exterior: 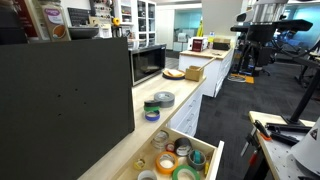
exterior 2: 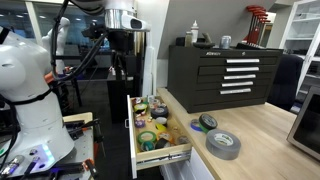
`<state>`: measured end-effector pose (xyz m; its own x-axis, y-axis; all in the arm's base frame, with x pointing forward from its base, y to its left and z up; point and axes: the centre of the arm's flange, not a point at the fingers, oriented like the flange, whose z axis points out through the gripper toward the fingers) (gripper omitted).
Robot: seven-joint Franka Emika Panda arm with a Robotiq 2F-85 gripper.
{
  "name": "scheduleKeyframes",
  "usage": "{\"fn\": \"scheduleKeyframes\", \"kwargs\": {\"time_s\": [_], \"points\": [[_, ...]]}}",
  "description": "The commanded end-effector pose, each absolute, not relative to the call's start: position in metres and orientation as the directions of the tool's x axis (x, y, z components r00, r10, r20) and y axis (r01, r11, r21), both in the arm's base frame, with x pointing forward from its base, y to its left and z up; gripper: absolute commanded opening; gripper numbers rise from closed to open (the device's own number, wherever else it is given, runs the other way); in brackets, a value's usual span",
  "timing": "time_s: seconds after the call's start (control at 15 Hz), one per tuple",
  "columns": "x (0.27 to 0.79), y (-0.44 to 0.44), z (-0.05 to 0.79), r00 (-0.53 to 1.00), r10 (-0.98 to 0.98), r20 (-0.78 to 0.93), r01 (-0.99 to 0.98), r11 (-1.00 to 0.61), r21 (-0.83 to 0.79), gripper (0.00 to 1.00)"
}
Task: Take the orange masking tape out of the open drawer and place it on top of the grey masking tape on the counter
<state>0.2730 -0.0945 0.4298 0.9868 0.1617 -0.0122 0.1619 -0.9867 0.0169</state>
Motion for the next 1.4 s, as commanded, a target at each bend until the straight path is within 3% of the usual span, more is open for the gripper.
{"fn": "scheduleKeyframes", "kwargs": {"time_s": [0.0, 0.87, 1.33], "points": [[0.292, -0.081, 0.411, 0.979, 0.202, -0.020, 0.202, -0.979, 0.014, 1.00], [0.397, 0.012, 0.306, 0.907, 0.415, 0.066, 0.414, -0.910, 0.035, 1.00], [0.395, 0.028, 0.289, 0.904, 0.427, 0.037, 0.426, -0.904, 0.027, 1.00]]}}
